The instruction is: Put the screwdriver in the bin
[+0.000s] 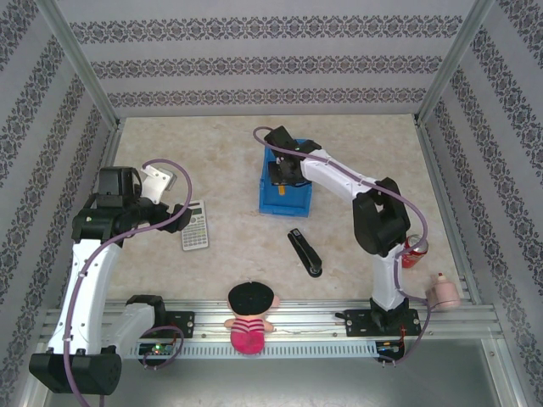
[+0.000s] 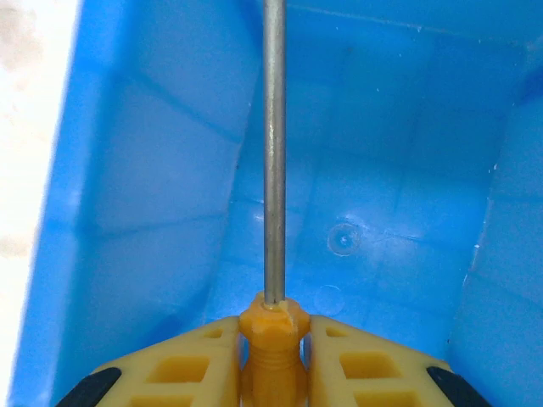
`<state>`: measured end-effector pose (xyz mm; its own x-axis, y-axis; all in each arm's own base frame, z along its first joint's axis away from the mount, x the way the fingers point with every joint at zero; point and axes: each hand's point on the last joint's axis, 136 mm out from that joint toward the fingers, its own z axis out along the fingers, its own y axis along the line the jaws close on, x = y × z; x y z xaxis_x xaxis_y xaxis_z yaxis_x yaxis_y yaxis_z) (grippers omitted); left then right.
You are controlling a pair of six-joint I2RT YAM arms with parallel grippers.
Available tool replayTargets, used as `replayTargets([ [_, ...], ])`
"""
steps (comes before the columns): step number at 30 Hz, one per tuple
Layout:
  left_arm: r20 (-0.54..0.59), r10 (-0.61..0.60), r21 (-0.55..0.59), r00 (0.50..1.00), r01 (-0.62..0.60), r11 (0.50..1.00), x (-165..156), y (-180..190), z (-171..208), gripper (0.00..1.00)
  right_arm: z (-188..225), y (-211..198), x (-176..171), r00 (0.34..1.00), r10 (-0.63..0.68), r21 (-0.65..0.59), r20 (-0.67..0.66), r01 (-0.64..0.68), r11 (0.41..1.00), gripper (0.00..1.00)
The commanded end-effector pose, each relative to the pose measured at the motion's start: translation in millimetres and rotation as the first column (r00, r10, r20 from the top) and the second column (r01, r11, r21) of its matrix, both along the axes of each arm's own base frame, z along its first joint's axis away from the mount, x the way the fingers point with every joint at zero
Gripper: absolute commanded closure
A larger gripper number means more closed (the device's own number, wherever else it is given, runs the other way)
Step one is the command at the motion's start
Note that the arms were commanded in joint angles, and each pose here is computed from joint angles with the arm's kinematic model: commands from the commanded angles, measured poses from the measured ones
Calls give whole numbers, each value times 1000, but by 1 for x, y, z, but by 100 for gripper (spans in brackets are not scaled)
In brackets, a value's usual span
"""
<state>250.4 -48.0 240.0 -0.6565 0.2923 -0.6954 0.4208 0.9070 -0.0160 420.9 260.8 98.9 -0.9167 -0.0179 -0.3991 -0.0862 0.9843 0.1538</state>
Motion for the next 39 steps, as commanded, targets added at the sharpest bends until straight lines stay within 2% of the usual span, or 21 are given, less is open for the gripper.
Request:
replayTargets([
  [1,-4,-21,-1,1000,21,1000,-6,-1,4,1,-6,-9,7,1000,-28,-17,-8,28,999,76],
  [13,-11,-23,-8,1000,23,1000,-6,-2,2,1,-44,-13,12,997,-42,-56,-70,38,998,74],
  [23,-16,-23,-8,1000,23,1000,-6,-2,2,1,-61,-15,15,994,-45,-77,-104,37,996,73],
  [31,-18,-23,-4,1000,23,1000,-7,-2,1,1,-61,-15,16,993,-45,-73,-106,38,997,70],
  [39,-18,-21,-10,1000,21,1000,-4,-2,3,1,-40,-14,21,997,-38,-67,-70,34,997,68],
])
